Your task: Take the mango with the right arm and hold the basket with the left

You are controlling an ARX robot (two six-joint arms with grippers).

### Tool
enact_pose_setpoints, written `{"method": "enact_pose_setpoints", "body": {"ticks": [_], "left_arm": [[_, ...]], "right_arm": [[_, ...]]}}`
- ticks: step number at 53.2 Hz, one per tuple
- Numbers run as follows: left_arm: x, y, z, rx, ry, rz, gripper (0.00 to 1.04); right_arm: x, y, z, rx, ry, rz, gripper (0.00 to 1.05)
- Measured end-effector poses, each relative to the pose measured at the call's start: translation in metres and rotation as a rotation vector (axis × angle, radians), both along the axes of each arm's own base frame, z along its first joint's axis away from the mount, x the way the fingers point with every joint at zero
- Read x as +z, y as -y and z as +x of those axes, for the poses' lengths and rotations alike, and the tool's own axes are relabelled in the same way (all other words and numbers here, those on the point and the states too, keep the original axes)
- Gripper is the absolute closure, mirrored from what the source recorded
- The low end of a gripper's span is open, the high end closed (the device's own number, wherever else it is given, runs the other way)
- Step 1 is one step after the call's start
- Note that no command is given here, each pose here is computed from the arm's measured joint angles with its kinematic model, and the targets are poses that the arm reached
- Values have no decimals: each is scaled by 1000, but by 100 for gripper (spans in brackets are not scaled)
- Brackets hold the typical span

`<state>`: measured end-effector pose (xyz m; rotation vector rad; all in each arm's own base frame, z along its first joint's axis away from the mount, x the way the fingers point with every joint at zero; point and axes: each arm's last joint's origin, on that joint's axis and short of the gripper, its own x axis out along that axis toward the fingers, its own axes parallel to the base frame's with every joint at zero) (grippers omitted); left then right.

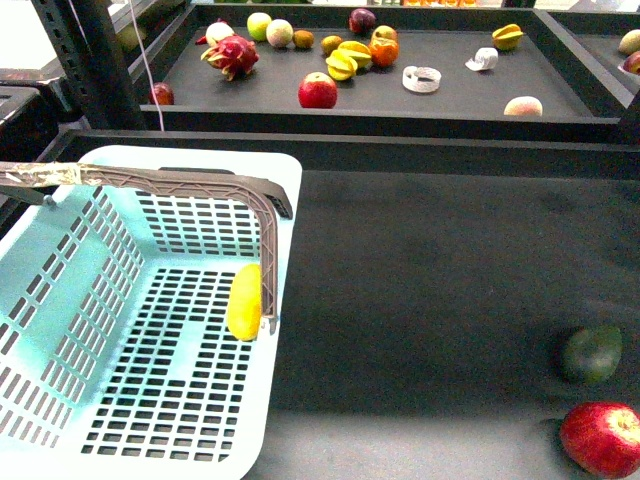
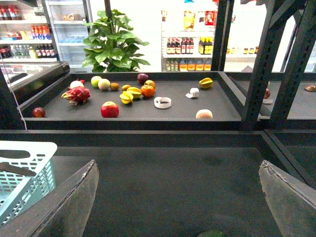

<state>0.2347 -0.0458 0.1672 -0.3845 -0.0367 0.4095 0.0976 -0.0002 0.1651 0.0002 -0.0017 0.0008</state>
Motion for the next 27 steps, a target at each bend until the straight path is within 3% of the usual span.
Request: {"method": "enact_pose_setpoints", "body": {"ticks": [3, 7, 22, 27], "left_arm": [[-5, -6, -11, -237, -21, 142, 32], [-6, -11, -25, -402, -33, 278, 48], [-6, -28, -59, -419, -47, 363, 102], [-5, -33, -69, -415, -46, 368, 103]], "right_arm": [[0, 0, 0, -2, 0, 0, 8], [0, 0, 0, -2, 0, 0, 8], [0, 0, 0, -1, 0, 0, 8], [0, 0, 0, -1, 0, 0, 8]]}}
